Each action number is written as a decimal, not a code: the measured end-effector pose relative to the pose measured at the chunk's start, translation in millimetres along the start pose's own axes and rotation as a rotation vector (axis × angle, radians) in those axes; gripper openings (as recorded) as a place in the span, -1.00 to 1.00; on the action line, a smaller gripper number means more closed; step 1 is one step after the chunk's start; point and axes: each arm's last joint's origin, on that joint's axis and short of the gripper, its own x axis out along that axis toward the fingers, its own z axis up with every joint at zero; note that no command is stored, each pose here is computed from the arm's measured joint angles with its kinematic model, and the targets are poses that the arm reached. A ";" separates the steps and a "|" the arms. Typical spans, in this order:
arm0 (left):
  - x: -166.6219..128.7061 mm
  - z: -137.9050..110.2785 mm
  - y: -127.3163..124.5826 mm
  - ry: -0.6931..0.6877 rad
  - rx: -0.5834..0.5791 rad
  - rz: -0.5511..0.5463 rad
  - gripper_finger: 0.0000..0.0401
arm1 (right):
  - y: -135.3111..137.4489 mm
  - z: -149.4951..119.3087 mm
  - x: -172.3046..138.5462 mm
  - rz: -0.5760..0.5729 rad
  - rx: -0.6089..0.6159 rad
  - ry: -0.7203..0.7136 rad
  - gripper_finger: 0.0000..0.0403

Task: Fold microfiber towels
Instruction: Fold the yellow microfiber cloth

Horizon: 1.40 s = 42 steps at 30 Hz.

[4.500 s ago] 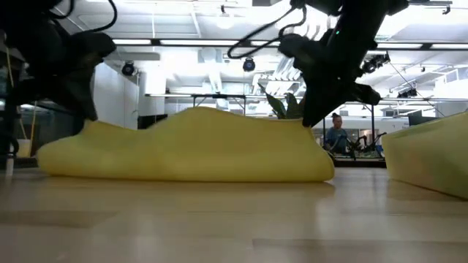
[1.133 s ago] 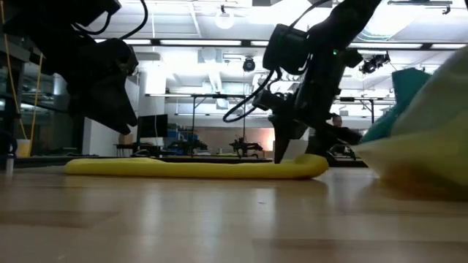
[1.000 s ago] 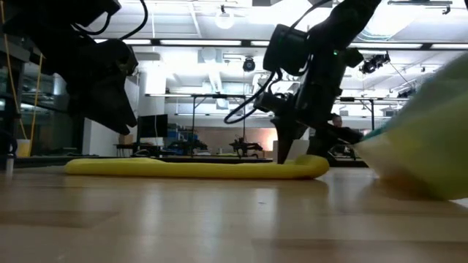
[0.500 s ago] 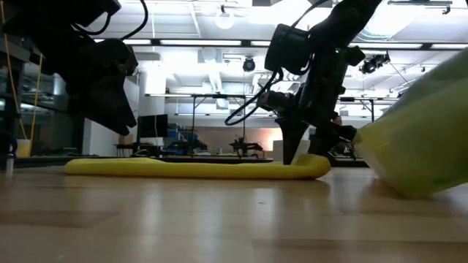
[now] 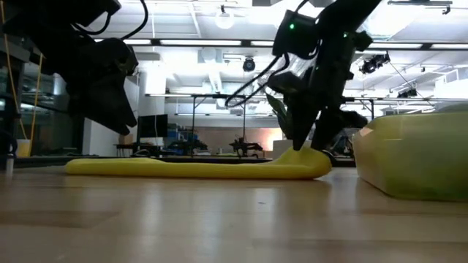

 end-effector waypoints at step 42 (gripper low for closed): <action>0.2 1.2 0.0 -0.018 -0.002 0.007 -0.08 | 19.2 -91.9 -41.8 -0.070 -0.730 0.337 -1.00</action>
